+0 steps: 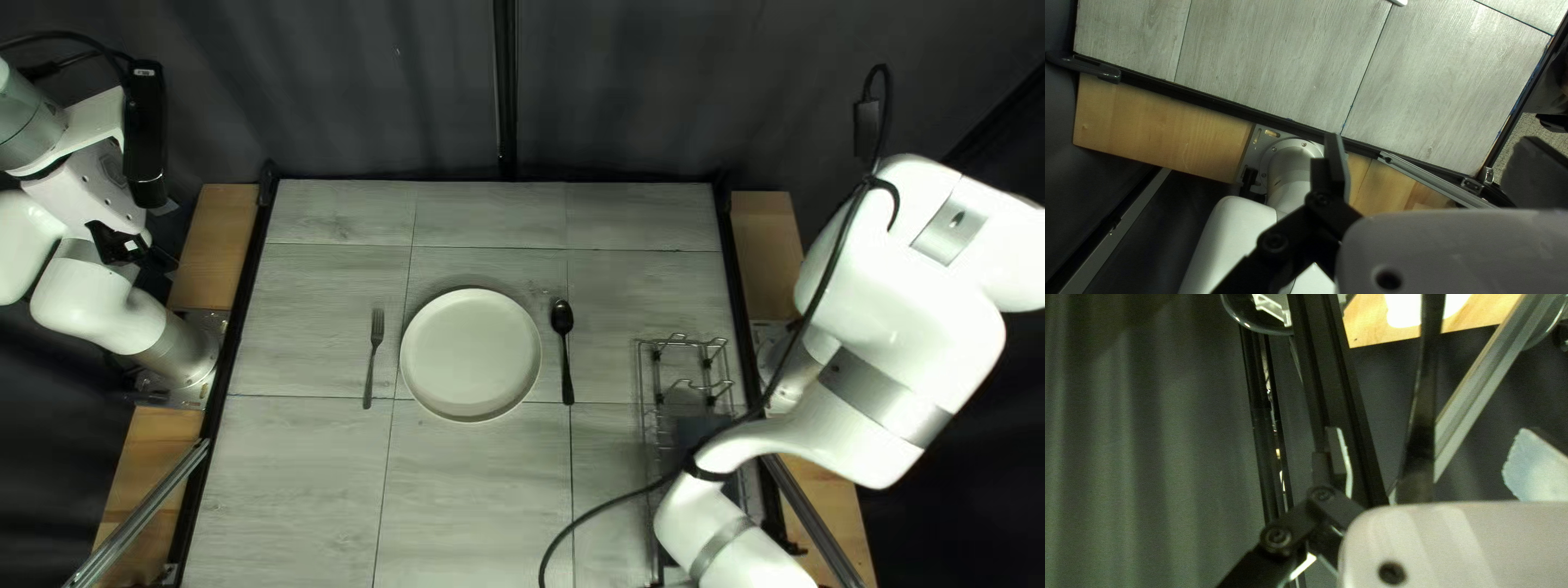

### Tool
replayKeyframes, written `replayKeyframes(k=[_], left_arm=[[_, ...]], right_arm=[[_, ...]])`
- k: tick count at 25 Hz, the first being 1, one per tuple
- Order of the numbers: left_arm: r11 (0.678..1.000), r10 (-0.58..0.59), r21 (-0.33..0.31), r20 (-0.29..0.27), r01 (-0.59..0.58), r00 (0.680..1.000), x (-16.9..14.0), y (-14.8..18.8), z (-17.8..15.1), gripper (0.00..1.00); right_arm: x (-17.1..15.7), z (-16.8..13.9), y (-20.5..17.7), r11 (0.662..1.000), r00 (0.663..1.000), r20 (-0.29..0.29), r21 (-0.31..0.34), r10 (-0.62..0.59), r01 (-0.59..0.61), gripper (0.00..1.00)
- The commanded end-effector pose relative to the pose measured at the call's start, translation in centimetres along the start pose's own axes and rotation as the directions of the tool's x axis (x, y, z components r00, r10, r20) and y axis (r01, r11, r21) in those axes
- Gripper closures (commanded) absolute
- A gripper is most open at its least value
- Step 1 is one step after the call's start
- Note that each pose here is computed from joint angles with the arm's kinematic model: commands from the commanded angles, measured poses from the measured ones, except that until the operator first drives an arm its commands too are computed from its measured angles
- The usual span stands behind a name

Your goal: Pick up and place plate onto table. Place down one fork to the left of the plate. Place spoon and knife to the right of the plate. Place cup above the knife and spoon

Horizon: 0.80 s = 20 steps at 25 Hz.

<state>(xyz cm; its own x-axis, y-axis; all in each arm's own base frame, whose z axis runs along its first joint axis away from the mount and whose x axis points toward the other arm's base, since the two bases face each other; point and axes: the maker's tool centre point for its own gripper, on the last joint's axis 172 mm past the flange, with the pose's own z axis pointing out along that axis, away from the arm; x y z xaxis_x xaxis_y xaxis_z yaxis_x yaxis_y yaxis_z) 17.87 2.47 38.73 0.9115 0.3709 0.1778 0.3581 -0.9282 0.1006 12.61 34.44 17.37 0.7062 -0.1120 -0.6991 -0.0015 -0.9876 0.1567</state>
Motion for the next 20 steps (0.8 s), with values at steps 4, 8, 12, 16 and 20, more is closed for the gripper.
replayKeyframes(k=[4,8,12,16,20], left_arm=[[1.000,0.000,0.000,0.000,0.000,1.000,0.0,0.0,0.0,0.00],[1.000,0.000,0.000,0.000,0.000,1.000,0.0,0.0,0.0,0.00],[1.000,0.000,0.000,0.000,0.000,1.000,0.0,0.0,0.0,0.00],[1.000,0.000,0.000,0.000,0.000,1.000,0.0,0.0,0.0,0.00],[1.000,0.000,0.000,0.000,0.000,1.000,0.0,0.0,0.0,0.00]], right_arm=[[-0.1,0.4,0.3,1.000,1.000,0.012,-0.011,-0.011,0.011,1.00],[-0.2,0.2,0.6,1.000,1.000,0.014,-0.013,-0.010,0.010,1.00],[-0.4,0.1,0.7,1.000,1.000,0.021,-0.017,-0.004,0.005,1.00],[-0.8,-0.3,0.8,1.000,1.000,0.028,-0.016,0.006,-0.006,1.00],[-2.0,-3.1,1.4,0.999,0.998,0.050,-0.028,0.035,-0.033,1.00]])
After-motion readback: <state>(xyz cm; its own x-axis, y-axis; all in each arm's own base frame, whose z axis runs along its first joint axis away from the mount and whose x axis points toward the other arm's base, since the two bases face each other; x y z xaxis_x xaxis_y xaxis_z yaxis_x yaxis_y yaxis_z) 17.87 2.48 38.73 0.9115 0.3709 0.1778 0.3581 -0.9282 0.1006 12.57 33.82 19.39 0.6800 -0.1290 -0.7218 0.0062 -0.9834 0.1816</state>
